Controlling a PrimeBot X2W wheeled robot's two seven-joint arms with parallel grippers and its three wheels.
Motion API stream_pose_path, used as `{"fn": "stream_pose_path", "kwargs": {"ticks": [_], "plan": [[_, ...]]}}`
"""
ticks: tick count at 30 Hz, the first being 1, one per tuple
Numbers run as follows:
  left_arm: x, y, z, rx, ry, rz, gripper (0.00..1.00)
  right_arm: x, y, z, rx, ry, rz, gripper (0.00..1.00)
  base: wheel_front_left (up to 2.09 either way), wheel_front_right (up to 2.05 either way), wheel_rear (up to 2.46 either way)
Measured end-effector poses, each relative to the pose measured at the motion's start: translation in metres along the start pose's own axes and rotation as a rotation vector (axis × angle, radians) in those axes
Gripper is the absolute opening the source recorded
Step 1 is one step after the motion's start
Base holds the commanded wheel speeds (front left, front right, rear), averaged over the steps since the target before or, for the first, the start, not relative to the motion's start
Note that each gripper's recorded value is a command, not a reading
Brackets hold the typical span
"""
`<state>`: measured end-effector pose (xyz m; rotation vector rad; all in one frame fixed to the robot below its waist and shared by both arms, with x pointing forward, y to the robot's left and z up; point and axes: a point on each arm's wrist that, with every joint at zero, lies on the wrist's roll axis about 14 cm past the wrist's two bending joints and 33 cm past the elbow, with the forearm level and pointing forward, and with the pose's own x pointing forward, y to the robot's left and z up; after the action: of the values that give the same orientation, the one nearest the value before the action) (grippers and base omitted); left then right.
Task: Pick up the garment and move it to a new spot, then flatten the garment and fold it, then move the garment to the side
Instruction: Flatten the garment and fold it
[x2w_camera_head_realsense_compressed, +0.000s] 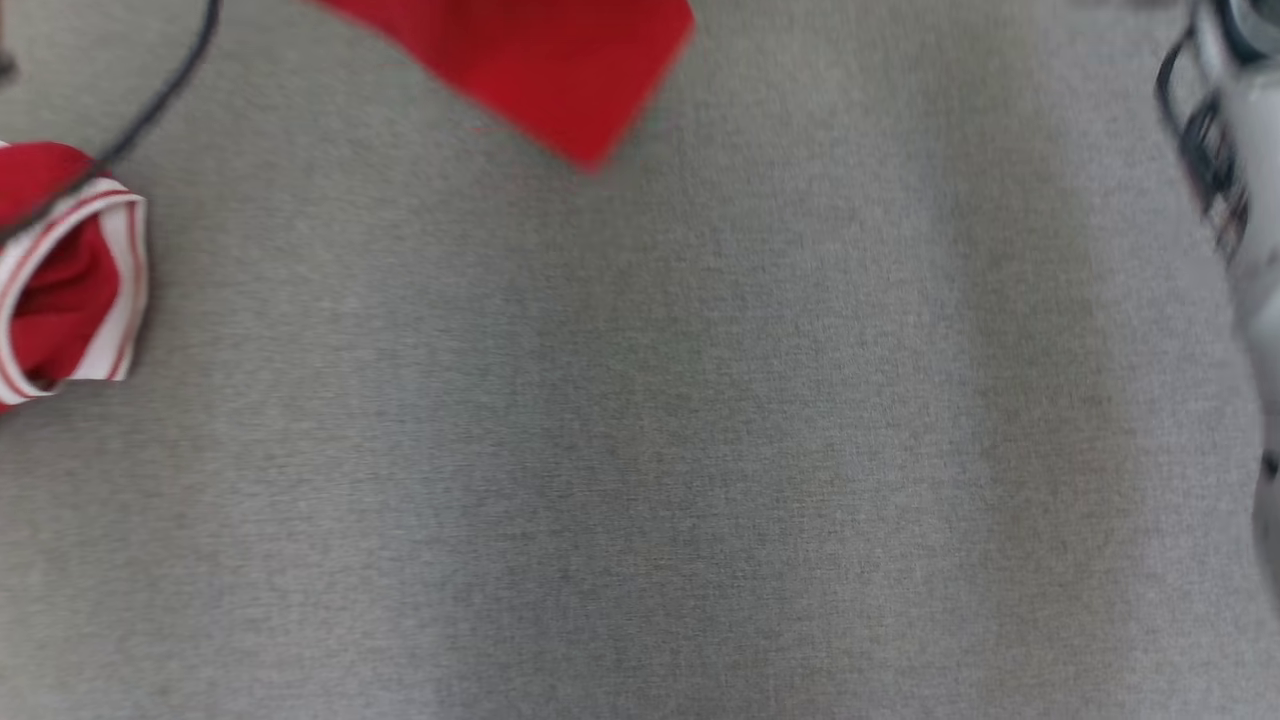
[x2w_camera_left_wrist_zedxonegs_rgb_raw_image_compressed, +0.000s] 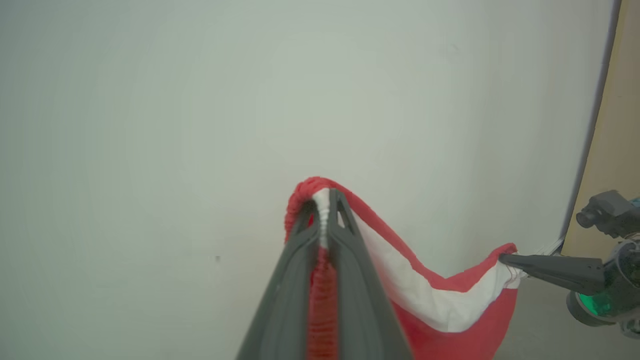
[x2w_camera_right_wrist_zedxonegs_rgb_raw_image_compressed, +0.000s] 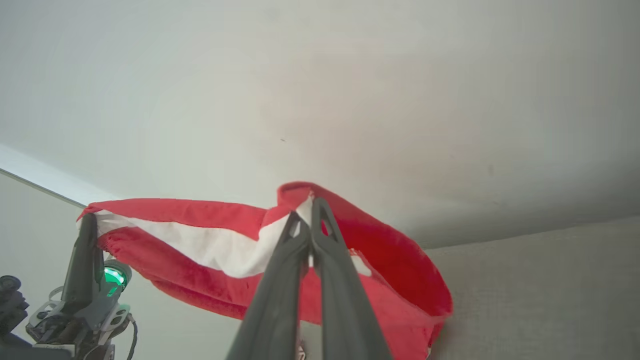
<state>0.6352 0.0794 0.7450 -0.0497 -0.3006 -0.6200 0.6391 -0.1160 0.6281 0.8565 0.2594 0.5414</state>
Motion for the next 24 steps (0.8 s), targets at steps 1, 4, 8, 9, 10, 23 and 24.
{"fn": "stream_pose_path", "kwargs": {"ticks": [1,4,8,9,10,23,24], "plan": [[0.007,-0.001,0.002,0.004,-0.014,-0.009,0.00,0.005,0.002,0.007,-0.016,-0.008,-0.002,0.00,0.00,0.00,0.00],[0.022,0.000,0.008,0.005,-0.044,-0.019,0.00,0.012,0.004,0.032,-0.053,-0.062,-0.018,0.00,0.00,0.00,0.00],[0.039,0.002,0.022,-0.010,-0.101,-0.023,0.00,0.016,0.014,0.058,-0.088,-0.113,-0.025,0.00,0.00,0.00,0.00],[0.042,-0.001,0.023,-0.008,-0.103,-0.031,0.00,0.016,0.016,0.063,-0.098,-0.120,-0.028,0.00,0.00,0.00,0.00],[0.045,-0.002,0.025,-0.012,-0.115,-0.037,0.00,0.016,0.016,0.068,-0.107,-0.128,-0.032,0.00,0.00,0.00,0.00],[0.061,-0.005,-0.016,-0.137,-0.081,-0.071,0.00,0.001,-0.028,0.103,-0.151,-0.197,-0.162,0.00,0.00,0.00,0.00],[0.062,-0.006,-0.019,-0.141,-0.078,-0.073,0.00,0.000,-0.031,0.104,-0.153,-0.202,-0.169,0.00,0.00,0.00,0.00]]}}
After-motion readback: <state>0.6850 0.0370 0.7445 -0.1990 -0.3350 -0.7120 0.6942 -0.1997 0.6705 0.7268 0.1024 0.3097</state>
